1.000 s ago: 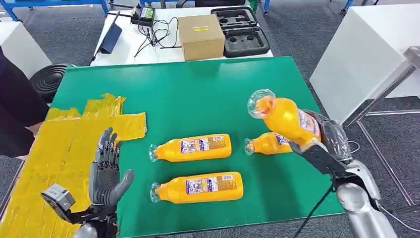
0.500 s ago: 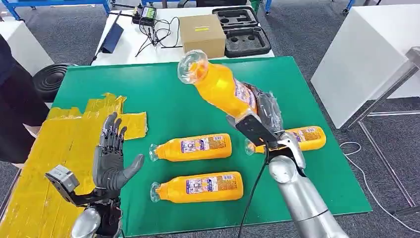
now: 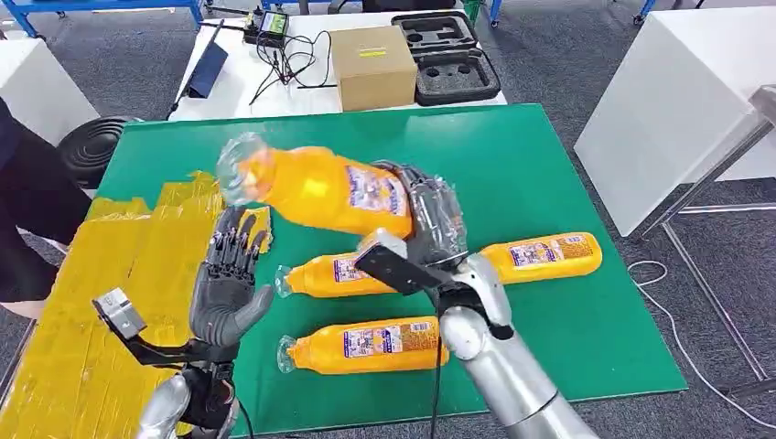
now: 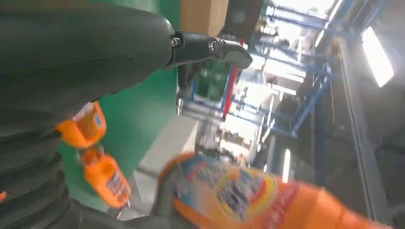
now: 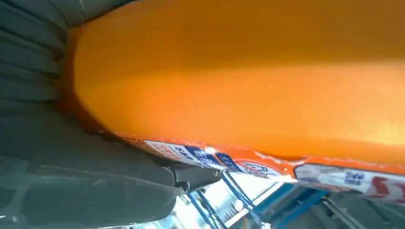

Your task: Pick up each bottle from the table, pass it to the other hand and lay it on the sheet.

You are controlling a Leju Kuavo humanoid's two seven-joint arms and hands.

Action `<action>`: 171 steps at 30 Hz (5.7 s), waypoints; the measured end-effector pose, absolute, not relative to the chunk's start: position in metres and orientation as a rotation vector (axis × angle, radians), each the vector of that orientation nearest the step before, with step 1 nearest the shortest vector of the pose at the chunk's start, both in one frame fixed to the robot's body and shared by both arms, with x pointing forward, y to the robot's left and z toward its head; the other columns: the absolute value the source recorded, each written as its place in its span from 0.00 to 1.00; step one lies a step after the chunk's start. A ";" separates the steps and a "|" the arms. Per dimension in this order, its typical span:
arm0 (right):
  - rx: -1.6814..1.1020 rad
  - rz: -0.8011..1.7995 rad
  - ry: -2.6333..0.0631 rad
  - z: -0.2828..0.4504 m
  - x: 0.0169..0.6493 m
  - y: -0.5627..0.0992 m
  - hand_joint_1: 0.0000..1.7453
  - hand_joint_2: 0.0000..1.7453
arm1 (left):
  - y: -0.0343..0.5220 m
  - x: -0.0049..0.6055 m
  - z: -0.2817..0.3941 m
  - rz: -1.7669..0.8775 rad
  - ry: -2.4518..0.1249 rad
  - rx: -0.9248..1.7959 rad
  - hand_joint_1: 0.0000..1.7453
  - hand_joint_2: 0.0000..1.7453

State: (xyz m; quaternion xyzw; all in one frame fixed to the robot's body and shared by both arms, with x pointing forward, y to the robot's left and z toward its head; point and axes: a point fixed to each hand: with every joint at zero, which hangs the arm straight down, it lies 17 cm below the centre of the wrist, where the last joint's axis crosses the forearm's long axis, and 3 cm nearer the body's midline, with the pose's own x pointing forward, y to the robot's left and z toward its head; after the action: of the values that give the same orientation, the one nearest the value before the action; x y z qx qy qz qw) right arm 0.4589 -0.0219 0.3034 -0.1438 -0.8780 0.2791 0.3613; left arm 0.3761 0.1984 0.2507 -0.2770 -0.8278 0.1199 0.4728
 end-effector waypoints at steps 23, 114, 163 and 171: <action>-0.280 0.977 -2.117 0.261 0.449 0.081 1.00 1.00 | 0.188 0.376 0.261 0.278 -2.032 -0.667 0.00 1.00; -0.130 0.791 -2.225 0.216 0.312 -0.041 0.00 0.00 | 0.246 0.306 0.258 0.526 -2.101 -0.663 1.00 1.00; -0.285 0.650 -2.242 0.268 0.285 -0.206 0.00 0.00 | 0.356 0.390 0.150 -0.771 -1.615 1.485 1.00 1.00; -0.273 0.675 -2.260 0.272 0.295 -0.203 0.00 0.00 | 0.398 0.394 0.097 -0.871 -1.420 1.501 1.00 1.00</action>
State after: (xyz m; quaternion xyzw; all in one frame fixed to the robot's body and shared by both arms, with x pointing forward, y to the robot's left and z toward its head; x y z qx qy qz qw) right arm 0.2955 -0.2025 0.2716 -0.1068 -0.8826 0.2635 0.3744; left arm 0.3941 0.3981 0.0971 0.6027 -0.5705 -0.3497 0.4347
